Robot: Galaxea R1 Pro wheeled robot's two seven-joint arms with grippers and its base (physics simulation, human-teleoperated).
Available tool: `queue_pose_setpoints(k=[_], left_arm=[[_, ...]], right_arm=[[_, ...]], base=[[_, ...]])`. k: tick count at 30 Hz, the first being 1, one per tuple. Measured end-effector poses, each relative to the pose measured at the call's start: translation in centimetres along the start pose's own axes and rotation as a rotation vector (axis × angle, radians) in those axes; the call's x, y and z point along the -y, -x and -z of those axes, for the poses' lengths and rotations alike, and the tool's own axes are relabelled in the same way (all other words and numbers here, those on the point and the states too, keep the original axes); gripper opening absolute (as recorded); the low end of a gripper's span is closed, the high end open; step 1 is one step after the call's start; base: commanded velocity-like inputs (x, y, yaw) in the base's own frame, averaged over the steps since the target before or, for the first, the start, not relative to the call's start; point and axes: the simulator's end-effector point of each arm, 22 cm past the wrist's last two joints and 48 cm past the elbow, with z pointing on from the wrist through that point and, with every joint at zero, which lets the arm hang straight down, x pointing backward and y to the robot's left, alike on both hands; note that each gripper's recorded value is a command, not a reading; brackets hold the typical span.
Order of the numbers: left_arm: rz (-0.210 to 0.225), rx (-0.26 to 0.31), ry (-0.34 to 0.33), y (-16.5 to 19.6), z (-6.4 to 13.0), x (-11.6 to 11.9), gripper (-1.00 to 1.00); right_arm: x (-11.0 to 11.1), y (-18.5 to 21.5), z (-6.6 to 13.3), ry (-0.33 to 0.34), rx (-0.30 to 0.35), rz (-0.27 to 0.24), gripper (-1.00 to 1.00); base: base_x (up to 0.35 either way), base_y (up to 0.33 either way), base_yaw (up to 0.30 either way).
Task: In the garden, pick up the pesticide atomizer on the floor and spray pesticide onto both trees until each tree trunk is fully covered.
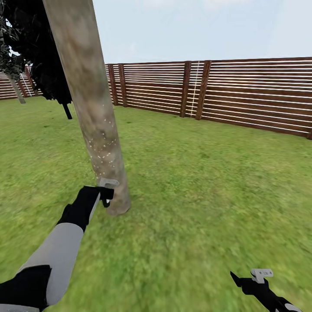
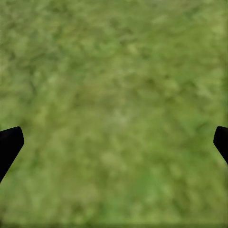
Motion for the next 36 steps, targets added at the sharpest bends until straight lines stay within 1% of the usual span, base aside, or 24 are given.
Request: queue_pose_setpoints(k=[2,5,6,8,12,13,14,15,17,19,21,23,28,33,36], left_arm=[[0.008,-0.055,-0.001,-1.5,-0.1,-0.1,-1.00],[0.009,-0.082,-0.009,-2.8,-0.3,0.3,-1.00],[0.008,-0.108,-0.015,-4.0,-0.7,0.6,-1.00],[0.004,-0.143,-0.013,-5.5,-1.1,0.8,-1.00],[0.003,-0.173,0.001,-7.0,-1.4,0.2,-1.00],[0.019,-0.184,0.001,-7.7,-1.4,0.0,-1.00],[0.082,-0.225,0.000,-10.9,-1.6,-0.5,-1.00],[0.091,-0.259,-0.005,-13.9,-1.6,-0.1,-1.00],[0.092,-0.242,-0.009,-14.5,-1.8,0.3,-1.00],[0.089,-0.230,0.005,-14.7,-1.9,0.1,-1.00],[0.082,-0.236,0.039,-15.2,-1.9,-0.5,-1.00],[0.081,-0.252,0.056,-16.5,-1.9,-0.7,-1.00],[0.083,-0.269,0.056,-17.7,-1.9,-0.4,-1.00],[0.084,-0.270,0.055,-17.7,-1.9,-0.3,-1.00],[0.084,-0.270,0.053,-17.7,-1.9,-0.2,-1.00]], right_arm=[[0.0,0.0,0.0,0.000,0.000,0.000,1.00],[0.0,0.0,0.0,0.000,0.000,0.000,1.00],[0.0,0.0,0.0,0.000,0.000,0.000,1.00],[0.0,0.0,0.0,0.000,0.000,0.000,1.00],[0.0,0.0,0.0,-0.001,0.001,-0.001,1.00],[0.1,0.1,0.0,-0.002,0.001,-0.001,1.00],[0.1,0.1,0.0,-0.003,0.002,-0.001,1.00],[0.2,0.1,0.0,-0.003,0.002,-0.001,1.00],[0.2,0.1,0.0,-0.004,0.003,-0.001,1.00],[0.2,0.1,0.0,-0.004,0.003,-0.001,1.00],[0.2,0.1,0.0,-0.004,0.003,-0.001,1.00],[0.2,0.1,0.0,-0.004,0.003,-0.001,1.00],[0.2,0.1,0.0,-0.004,0.003,0.000,1.00],[0.2,0.1,0.0,-0.003,0.003,0.000,1.00],[0.2,0.1,0.0,-0.004,0.003,0.000,1.00]], base=[[0.000,0.000,0.000],[0.000,0.000,0.000],[0.000,0.000,0.000],[0.000,0.000,0.000],[0.000,0.000,0.000],[0.000,0.000,0.000],[0.051,0.000,0.000],[0.183,0.000,0.000],[0.282,0.000,0.000],[0.323,0.000,0.000],[0.335,0.000,0.000],[0.337,0.023,0.000],[0.309,0.008,0.087],[0.253,-0.182,0.269],[0.098,-0.257,0.095]])
